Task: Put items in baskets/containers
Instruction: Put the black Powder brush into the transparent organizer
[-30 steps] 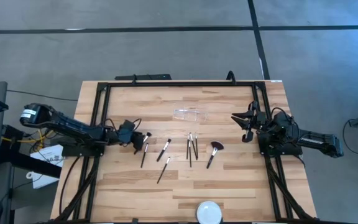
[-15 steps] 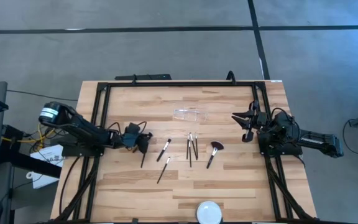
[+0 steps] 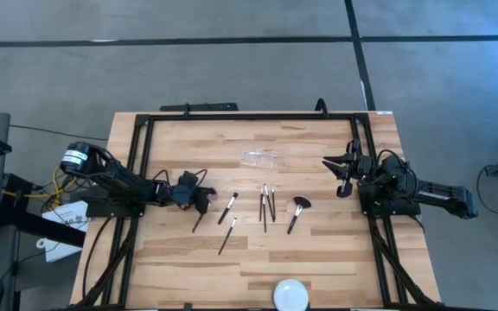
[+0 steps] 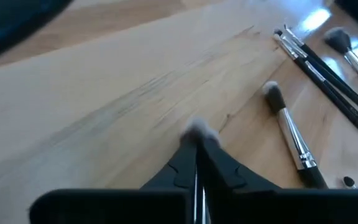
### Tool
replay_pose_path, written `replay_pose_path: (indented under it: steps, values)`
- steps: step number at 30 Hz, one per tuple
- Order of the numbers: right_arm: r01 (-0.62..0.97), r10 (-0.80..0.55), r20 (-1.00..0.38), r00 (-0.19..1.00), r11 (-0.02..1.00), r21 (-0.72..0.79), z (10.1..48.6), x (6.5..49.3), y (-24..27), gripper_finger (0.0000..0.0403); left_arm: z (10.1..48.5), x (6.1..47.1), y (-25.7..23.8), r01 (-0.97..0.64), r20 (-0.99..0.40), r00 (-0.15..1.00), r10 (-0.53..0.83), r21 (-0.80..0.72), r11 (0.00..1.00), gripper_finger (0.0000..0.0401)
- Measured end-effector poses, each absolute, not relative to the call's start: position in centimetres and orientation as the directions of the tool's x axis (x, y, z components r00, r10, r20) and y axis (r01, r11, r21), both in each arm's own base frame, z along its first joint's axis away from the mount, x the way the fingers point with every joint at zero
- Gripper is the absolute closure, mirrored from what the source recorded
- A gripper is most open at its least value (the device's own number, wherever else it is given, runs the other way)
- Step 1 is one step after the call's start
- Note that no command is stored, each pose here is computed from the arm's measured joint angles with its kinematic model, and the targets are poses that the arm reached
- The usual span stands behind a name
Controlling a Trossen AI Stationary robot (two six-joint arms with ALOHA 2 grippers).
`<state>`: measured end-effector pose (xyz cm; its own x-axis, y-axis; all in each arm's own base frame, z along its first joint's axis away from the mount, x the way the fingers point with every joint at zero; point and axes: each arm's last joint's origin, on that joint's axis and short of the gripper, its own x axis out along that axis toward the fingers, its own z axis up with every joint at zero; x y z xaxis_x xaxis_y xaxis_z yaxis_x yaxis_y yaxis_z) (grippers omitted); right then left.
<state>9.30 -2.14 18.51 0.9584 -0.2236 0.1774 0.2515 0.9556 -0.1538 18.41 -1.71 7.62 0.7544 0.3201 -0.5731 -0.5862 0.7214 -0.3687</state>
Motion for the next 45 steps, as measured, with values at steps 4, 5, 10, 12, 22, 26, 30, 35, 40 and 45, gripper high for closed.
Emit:
replay_pose_path:
  steps: [4,5,10,12,22,26,30,35,40,45]
  values:
    - [0.250,-0.223,0.177,0.959,0.956,-0.154,18.5,9.3,-2.1,0.0351,9.0,19.4,-1.7,-0.490,-0.434,0.843,0.319,-0.373,0.788,0.0396]
    - [0.251,-0.223,0.177,0.959,0.956,-0.154,18.5,9.3,-2.1,0.0351,9.7,19.9,-1.6,-0.467,-0.380,0.865,0.328,-0.371,0.802,0.0396]
    - [0.250,-0.223,0.177,0.959,0.956,-0.154,18.5,9.3,-2.1,0.0351,12.4,21.7,-0.4,-0.445,-0.220,0.890,0.399,-0.243,0.862,0.0396]
    - [0.250,-0.222,0.177,0.959,0.956,-0.154,18.5,9.3,-2.1,0.0351,14.1,22.6,0.2,-0.450,-0.142,0.892,0.429,-0.189,0.873,0.0396]
    - [0.254,-0.223,0.185,0.957,0.954,-0.159,18.6,9.3,-2.1,0.0351,22.7,26.4,5.2,-0.305,0.253,0.917,0.308,-0.052,0.951,0.0394]
    - [0.254,-0.223,0.185,0.957,0.954,-0.162,18.6,9.3,-2.1,0.0351,22.8,28.2,7.0,-0.272,0.292,0.920,0.260,0.002,0.962,0.0394]
    - [0.254,-0.223,0.185,0.957,0.953,-0.163,18.6,9.3,-2.1,0.0351,21.5,30.5,8.7,-0.281,0.335,0.905,0.261,0.013,0.960,0.0394]
    - [0.254,-0.223,0.185,0.957,0.953,-0.164,18.6,9.3,-2.1,0.0351,18.8,33.4,10.5,-0.307,0.356,0.891,0.281,0.018,0.951,0.0394]
    - [0.254,-0.223,0.185,0.957,0.953,-0.164,18.6,9.3,-2.1,0.0351,15.9,35.5,11.7,-0.325,0.307,0.902,0.304,0.016,0.946,0.0394]
    - [0.253,-0.222,0.185,0.957,0.954,-0.162,18.6,9.3,-2.1,0.0351,13.8,36.1,11.8,-0.322,0.261,0.915,0.306,0.019,0.947,0.0393]
